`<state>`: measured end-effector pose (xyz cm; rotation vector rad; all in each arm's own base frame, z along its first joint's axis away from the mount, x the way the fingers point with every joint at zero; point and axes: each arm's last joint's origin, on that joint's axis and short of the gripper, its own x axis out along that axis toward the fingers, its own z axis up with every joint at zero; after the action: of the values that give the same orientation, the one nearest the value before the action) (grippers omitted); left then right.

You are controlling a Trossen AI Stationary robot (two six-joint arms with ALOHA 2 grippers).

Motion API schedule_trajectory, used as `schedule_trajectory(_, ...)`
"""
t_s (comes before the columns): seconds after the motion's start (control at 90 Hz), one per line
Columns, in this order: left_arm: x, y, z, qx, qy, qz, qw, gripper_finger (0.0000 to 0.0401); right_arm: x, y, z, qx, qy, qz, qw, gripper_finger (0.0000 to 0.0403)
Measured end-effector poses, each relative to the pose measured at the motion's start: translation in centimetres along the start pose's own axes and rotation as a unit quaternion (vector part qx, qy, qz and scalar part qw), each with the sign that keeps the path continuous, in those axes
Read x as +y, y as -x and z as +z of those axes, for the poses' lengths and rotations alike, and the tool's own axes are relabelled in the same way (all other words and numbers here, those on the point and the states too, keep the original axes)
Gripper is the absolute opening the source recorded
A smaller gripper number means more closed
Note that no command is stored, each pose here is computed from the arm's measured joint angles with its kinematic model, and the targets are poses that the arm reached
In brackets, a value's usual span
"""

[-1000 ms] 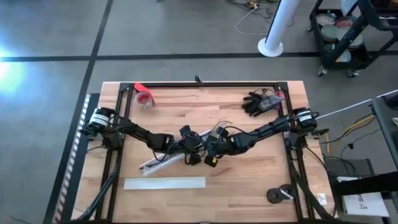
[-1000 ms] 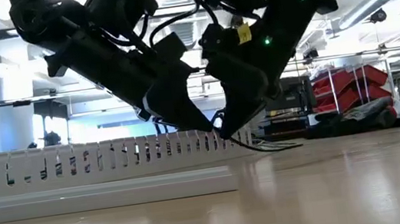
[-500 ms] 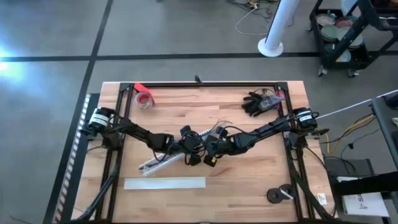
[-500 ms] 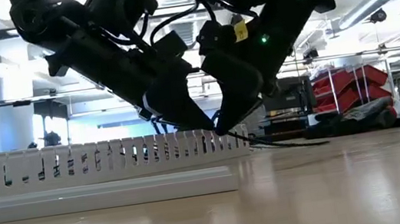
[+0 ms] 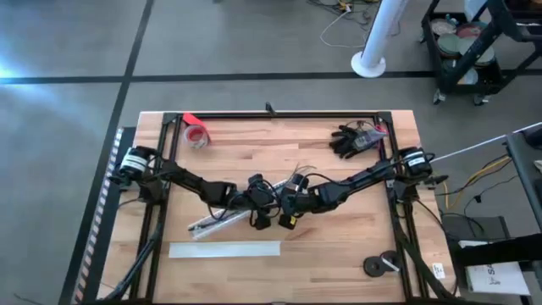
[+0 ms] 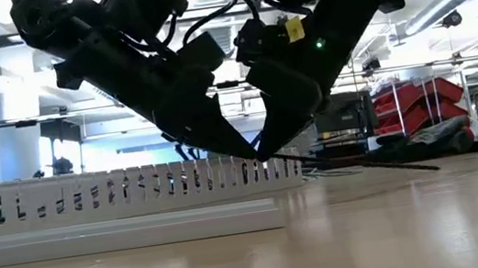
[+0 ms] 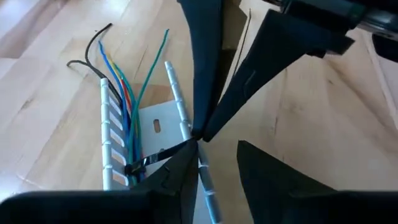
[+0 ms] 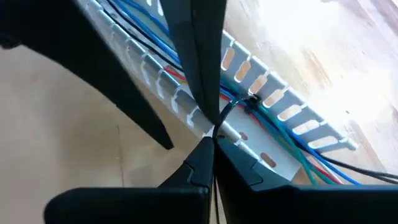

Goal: Ziptie cables
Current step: Put the zip-tied cables in the cable duct

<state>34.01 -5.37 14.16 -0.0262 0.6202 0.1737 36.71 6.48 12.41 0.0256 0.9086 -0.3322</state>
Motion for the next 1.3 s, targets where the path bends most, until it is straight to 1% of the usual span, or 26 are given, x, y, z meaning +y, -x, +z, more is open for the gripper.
schedule_trajectory(0.378, -0.02, 0.01, -0.06, 0.003, 0.001, -0.001, 1.000, 0.0098, 0.49, 0.14, -0.29, 0.000, 0.010, 0.004, 1.000, 0.0000)
schedule_trajectory(0.489, -0.03, 0.01, -0.05, 0.003, 0.001, -0.001, 1.000, 0.0098, 0.56, 0.14, -0.31, 0.003, 0.009, 0.015, 1.000, 0.0000)
schedule_trajectory(0.911, -0.01, 0.00, 0.04, -0.002, 0.006, 0.001, 1.000, 0.0098, 0.52, -0.02, -0.63, 0.026, -0.056, 0.040, 0.997, 0.0000)
schedule_trajectory(1.022, 0.00, 0.00, 0.05, -0.003, 0.006, 0.002, 1.000, 0.0098, 0.63, -0.01, -0.71, 0.037, -0.071, 0.059, 0.995, 0.0000)
schedule_trajectory(1.3, 0.07, 0.51, 0.59, -0.014, 0.019, 0.001, 1.000, 0.0098, 0.59, -0.03, -0.81, 0.041, -0.080, 0.055, 0.994, 0.0000)
